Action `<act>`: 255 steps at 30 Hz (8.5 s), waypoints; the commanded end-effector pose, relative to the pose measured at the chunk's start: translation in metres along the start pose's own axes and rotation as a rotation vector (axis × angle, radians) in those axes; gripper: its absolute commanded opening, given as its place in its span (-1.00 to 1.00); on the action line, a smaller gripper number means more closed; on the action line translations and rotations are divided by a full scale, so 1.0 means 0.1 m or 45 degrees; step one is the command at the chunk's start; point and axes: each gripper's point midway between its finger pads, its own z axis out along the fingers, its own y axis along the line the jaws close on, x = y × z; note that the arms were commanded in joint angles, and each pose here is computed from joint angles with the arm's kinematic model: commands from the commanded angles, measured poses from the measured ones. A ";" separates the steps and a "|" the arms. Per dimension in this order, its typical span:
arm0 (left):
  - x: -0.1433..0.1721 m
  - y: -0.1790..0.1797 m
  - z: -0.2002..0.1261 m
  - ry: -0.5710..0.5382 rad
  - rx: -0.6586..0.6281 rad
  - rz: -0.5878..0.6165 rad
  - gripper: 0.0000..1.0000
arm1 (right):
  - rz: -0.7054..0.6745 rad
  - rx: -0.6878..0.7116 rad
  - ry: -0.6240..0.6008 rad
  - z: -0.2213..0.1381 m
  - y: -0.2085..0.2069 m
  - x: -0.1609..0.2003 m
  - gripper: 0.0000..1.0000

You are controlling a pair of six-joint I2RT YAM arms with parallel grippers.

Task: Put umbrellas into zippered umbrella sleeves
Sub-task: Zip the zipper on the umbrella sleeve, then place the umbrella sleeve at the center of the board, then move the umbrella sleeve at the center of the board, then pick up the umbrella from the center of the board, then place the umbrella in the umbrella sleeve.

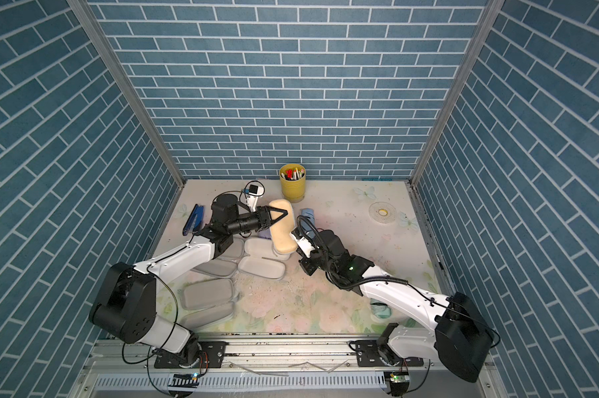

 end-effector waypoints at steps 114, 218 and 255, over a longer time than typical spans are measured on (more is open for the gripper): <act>0.22 0.80 -2.23 -0.243 -1.305 0.229 0.50 | 0.531 0.592 0.930 0.01 -1.33 0.83 0.64; 1.72 1.54 -0.12 0.223 -0.631 -0.151 -0.43 | 0.836 0.142 0.949 0.28 -0.46 0.48 -0.23; 2.18 1.29 0.19 0.176 -0.596 -0.246 -0.93 | 0.881 0.167 1.133 0.42 0.28 1.32 -0.61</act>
